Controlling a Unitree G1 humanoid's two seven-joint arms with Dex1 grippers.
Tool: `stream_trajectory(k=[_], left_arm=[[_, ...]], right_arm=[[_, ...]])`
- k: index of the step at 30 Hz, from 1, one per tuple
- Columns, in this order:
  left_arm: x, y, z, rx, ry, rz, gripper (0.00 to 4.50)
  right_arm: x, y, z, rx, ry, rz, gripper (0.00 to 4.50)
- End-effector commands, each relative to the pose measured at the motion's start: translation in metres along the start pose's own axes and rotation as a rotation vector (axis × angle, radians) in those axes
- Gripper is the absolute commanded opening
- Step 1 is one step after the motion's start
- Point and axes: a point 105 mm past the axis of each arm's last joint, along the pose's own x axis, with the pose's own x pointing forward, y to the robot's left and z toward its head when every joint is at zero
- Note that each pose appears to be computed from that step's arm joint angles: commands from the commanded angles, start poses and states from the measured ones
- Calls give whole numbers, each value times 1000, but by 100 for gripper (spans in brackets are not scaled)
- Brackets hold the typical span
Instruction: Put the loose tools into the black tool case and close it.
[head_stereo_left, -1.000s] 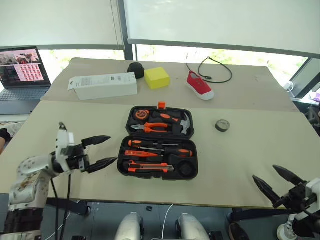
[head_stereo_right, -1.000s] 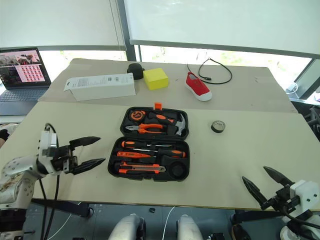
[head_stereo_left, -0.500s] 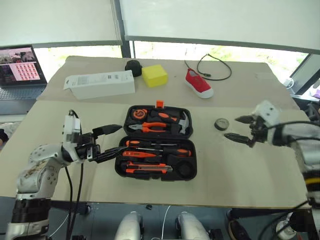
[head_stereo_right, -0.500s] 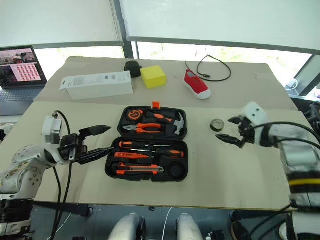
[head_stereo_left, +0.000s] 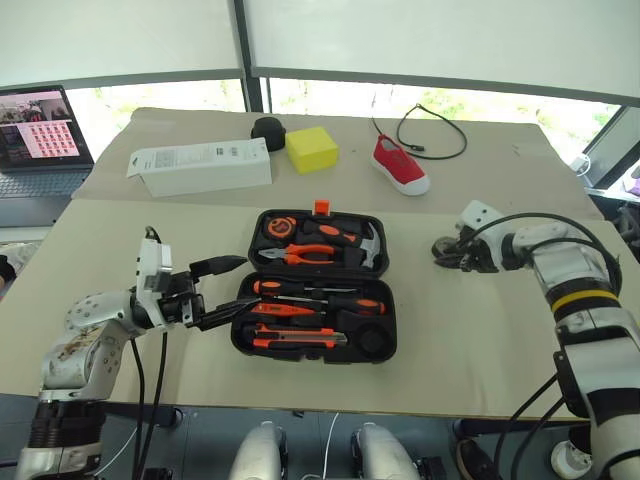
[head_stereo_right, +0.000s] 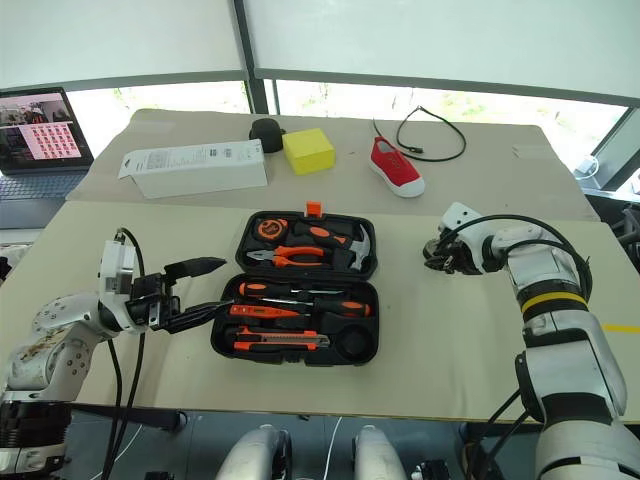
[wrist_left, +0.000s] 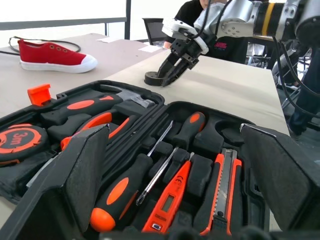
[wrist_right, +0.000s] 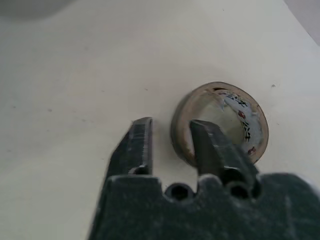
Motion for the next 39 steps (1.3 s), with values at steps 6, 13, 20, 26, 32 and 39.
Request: stream_trajectory(k=[6,13,20,26,32,39], left_arm=[[3,-5,5,43,0,-29,450],[-6,-18,-1,110,56,-101,450],[-17,-44,-16,109,141,-199,450],[-21,-53,-21,85,130,-157,450],[-20,-58,-23,74,124,-140,450],[-20,-53,-22,83,114,-113,450]], right_arm=[[-8,-8,19,-66,-89,-3,3],[-57,72,101,-165,-398,503,3],[-70,182,112,-123,-282,811,3],[-46,209,71,-135,-64,772,3],[-42,209,54,-160,21,757,3],[-33,202,45,-197,92,709,3]])
